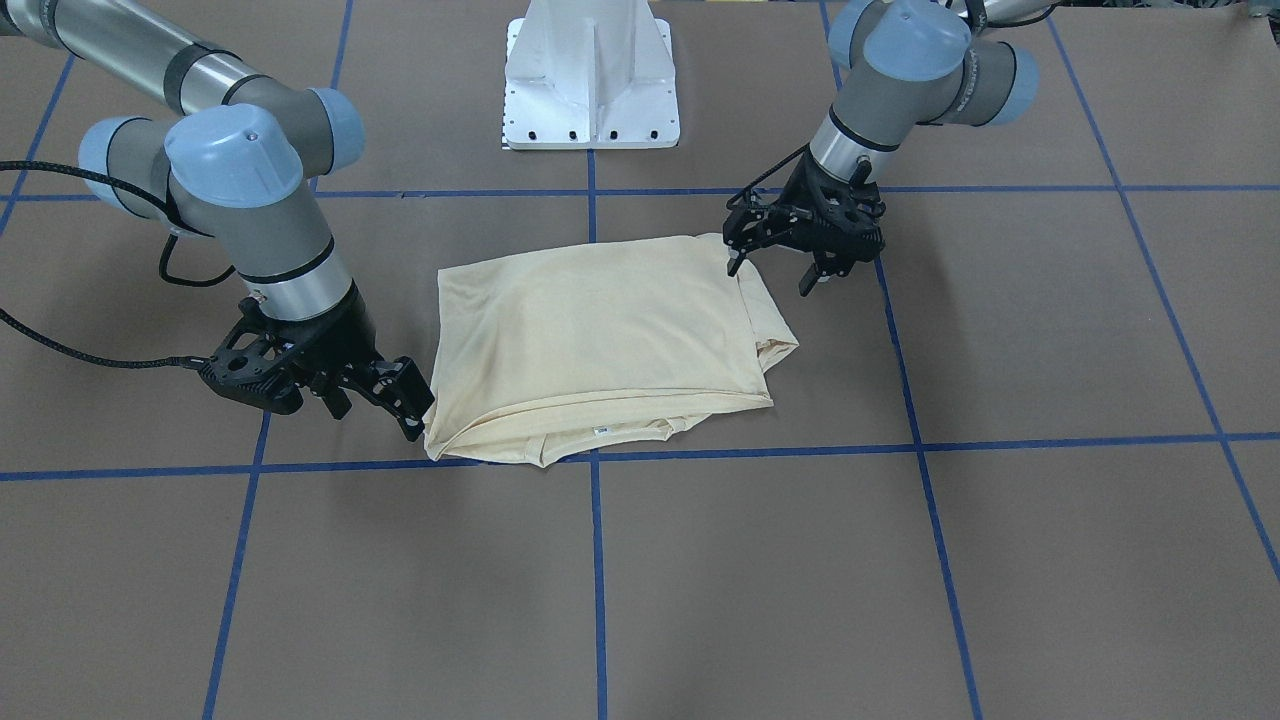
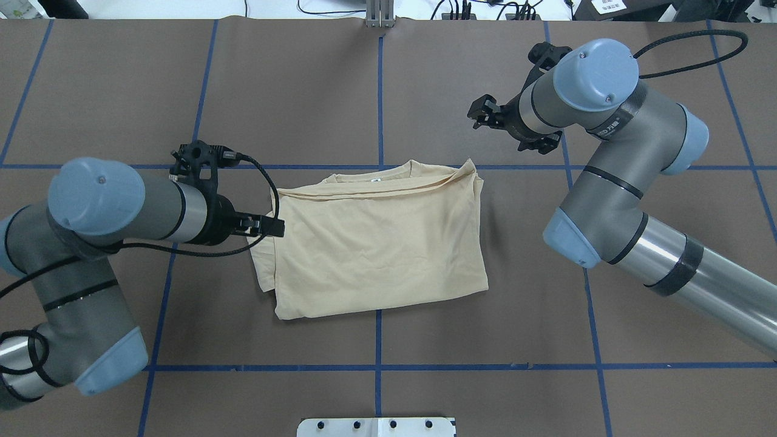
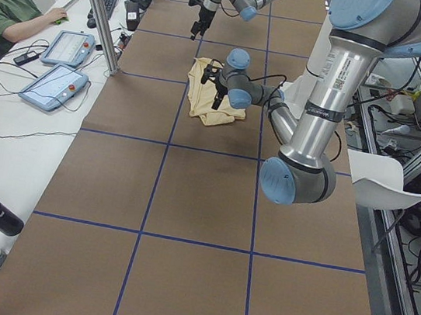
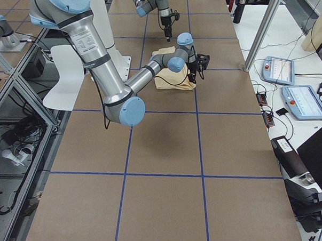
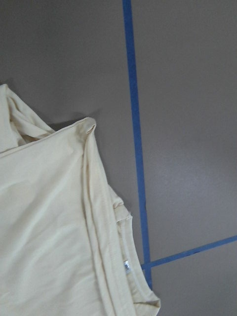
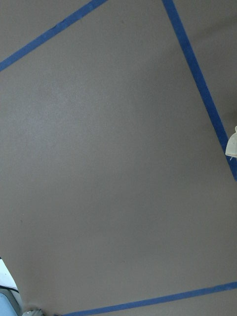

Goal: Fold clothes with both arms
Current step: 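Grasp the folded shirt's side edge with the left gripper and lift it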

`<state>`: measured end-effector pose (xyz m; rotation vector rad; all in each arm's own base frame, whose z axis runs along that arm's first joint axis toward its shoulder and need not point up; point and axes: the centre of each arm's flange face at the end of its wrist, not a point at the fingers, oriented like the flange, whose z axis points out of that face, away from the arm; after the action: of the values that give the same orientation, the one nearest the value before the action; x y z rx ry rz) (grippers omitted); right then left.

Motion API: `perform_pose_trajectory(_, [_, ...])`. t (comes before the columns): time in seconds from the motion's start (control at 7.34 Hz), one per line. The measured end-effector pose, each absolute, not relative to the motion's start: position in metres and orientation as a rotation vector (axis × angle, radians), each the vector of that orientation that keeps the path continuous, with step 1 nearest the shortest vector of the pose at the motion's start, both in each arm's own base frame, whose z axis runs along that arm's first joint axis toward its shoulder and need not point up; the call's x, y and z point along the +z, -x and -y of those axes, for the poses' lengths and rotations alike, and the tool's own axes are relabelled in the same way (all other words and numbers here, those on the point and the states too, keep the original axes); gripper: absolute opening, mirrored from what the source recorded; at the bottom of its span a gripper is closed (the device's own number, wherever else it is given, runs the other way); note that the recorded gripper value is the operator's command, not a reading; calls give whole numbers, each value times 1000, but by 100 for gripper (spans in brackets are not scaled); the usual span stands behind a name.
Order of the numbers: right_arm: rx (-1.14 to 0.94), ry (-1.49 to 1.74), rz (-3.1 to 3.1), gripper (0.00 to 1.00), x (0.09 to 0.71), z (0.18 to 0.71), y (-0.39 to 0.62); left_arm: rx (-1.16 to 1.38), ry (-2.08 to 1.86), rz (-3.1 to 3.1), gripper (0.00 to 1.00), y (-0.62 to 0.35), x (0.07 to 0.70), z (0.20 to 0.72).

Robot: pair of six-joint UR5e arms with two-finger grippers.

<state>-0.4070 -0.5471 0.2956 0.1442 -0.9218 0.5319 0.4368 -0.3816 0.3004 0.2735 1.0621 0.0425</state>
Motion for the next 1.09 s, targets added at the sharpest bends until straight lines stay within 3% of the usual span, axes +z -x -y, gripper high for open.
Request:
perform_pose_trajectory(0.14, [531,-144,922,100,297,547,407,41,-238,-1054,100,-460,308,352])
perform_pose_trajectory(0.27, [531,-144,920,100,298,547,407,41,-220,-1034,80,-482,317,329])
perform_pose_trajectory(0.41, [530,-145,919,100,299,547,407,46,-209,-1017,48,-498,325,316])
perform_pose_trajectory(0.82, [527,-145,920,100,299,547,408,58,-199,-1017,29,-512,325,308])
perform_pose_trajectory(0.95, [526,-145,919,100,299,547,409,61,-199,-1021,9,-512,322,307])
perform_pose_trajectory(1.09, [525,-145,919,100,299,546,409,64,-197,-1023,0,-513,322,305])
